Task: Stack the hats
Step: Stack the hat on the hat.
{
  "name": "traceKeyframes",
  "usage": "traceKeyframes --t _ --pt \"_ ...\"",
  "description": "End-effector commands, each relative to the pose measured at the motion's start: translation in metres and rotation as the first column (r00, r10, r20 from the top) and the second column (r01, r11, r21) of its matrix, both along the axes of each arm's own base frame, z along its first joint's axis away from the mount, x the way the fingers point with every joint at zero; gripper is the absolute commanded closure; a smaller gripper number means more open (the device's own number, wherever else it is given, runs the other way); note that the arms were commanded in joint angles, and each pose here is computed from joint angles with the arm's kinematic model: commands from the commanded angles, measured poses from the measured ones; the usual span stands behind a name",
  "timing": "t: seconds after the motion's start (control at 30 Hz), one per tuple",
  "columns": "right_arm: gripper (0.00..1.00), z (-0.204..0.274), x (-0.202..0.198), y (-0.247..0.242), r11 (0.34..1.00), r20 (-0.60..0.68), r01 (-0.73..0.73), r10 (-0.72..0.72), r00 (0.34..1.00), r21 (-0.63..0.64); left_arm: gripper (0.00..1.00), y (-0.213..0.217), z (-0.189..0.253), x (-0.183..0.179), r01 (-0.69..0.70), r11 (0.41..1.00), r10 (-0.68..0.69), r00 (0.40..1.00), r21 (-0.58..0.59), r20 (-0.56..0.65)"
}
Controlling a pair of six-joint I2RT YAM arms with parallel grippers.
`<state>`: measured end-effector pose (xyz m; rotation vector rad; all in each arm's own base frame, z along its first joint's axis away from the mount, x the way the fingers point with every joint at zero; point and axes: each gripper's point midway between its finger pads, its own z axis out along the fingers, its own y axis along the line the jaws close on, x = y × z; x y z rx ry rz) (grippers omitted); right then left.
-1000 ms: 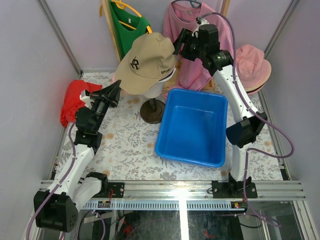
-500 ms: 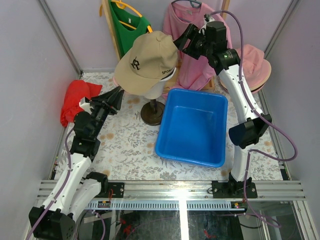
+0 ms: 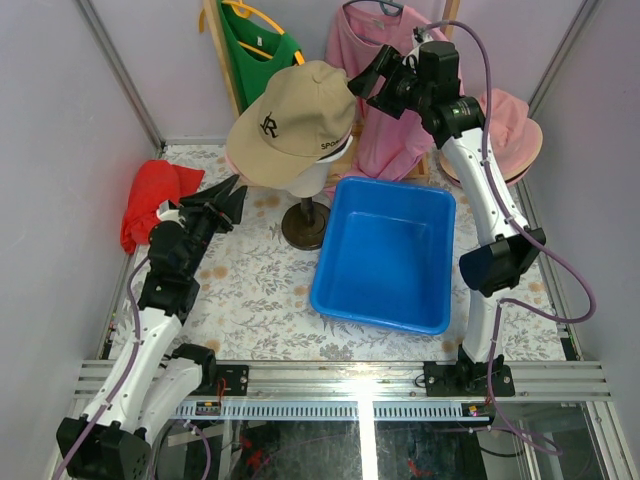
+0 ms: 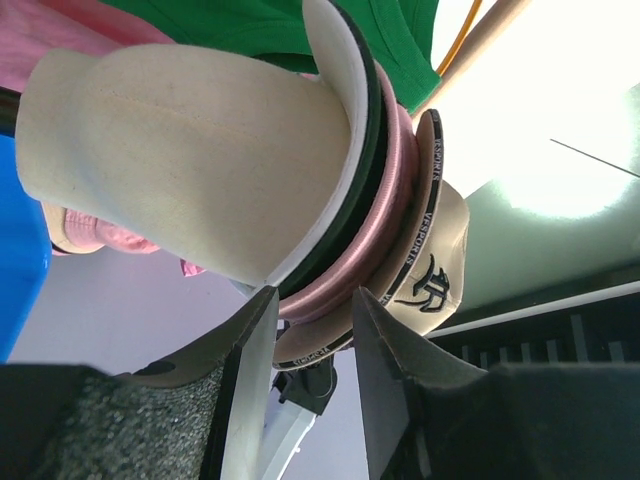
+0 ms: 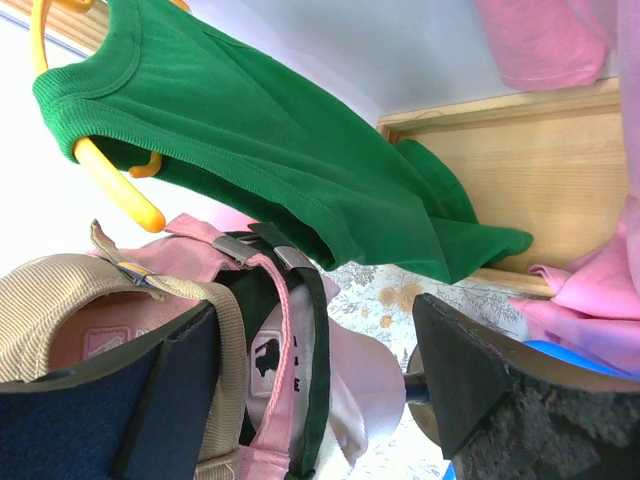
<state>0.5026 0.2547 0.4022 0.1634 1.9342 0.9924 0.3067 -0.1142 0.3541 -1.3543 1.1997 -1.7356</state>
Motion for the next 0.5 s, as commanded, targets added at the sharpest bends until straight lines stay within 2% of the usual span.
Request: traceKeyframes --t 0.0,0.27,0.47 --pt "0.19 0.046 -0.011 -0.019 0.999 0.106 0.012 -0.016 0.994 0.043 0.65 0.006 0.03 -0.006 -0.037 0.999 0.037 0.998 -0.004 0.059" --pt "0.18 0.07 -0.019 -0.042 0.997 0.151 0.046 -0.055 0.987 0.066 0.65 0.016 0.053 -0.008 -0.087 0.996 0.088 0.993 -0.017 0.083" --pt "0.18 0.071 -0.023 -0.049 0.996 0.152 0.066 -0.075 0.986 0.063 0.65 0.018 0.058 -0.006 -0.099 0.995 0.1 0.992 -0.018 0.081"
